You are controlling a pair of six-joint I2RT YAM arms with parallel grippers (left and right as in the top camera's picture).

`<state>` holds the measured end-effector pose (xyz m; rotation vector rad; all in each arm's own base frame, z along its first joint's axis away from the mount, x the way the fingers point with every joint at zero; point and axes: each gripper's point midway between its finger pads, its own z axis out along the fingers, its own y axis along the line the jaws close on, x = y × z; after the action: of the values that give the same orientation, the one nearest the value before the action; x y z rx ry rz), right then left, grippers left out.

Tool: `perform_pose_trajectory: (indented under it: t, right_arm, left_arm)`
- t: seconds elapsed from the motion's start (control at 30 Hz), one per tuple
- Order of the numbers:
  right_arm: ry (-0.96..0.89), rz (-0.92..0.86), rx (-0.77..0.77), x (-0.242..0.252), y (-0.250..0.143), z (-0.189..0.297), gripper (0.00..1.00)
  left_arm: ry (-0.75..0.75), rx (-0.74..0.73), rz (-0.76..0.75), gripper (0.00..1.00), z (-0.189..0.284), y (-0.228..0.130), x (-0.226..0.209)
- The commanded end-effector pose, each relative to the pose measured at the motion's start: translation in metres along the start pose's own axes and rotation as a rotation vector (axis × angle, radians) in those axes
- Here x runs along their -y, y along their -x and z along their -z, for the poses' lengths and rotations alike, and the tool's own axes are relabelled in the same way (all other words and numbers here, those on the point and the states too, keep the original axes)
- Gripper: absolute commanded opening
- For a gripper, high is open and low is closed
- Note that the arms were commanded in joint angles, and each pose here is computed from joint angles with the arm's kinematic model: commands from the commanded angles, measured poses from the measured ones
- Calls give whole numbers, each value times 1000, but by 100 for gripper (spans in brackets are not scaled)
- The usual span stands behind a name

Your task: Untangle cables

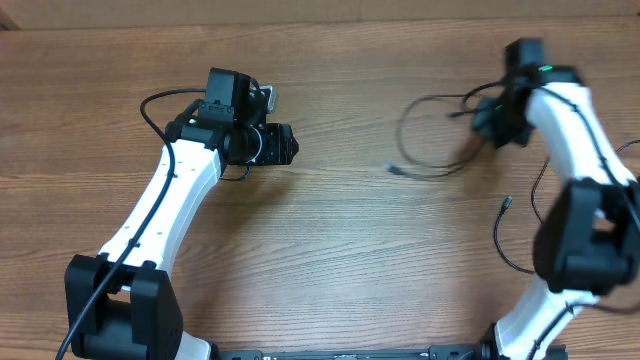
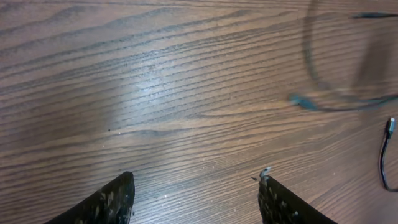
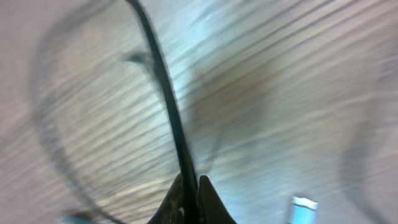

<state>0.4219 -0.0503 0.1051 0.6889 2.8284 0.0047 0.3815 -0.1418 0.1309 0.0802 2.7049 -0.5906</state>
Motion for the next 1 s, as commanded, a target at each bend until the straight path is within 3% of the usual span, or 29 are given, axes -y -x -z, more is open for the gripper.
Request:
perform_pose_trajectory:
  t: [0.0,0.2,0.53,0.57,0.6,0.63,0.67,0.7,0.8,0.97]
  right_arm:
    - [-102,-116,214,50,41,75,4]
    - [-158,-286,286,125,52,117,4]
    - [-217,-533,250,210,37,122,4]
    - [-178,-549,249,210,38,121,14]
    - [-138,-552,243,206,38,120,35]
    - [-95,-553,235,201,39,119,62]
    - [-58,-551,227,195,39,118,95]
    - [-19,-536,219,188,40,117,100]
    - [158,-397,194,154,43,119,100]
    - [445,-179,176,92,42,132,100]
  left_arm:
    - [-4,13,3,64,4,2,4]
    - [-4,13,3,64,4,2,4]
    - [-4,16,2,64,4,3,4]
    - [-4,17,1,64,4,3,5]
    - [-5,19,1,64,4,3,5]
    - [-5,21,0,64,4,4,5]
    - [-6,24,-1,65,4,4,5]
    - [-7,27,-2,66,4,5,5]
    - [0,51,-13,69,5,11,4]
    - [139,122,-18,76,14,27,-16]
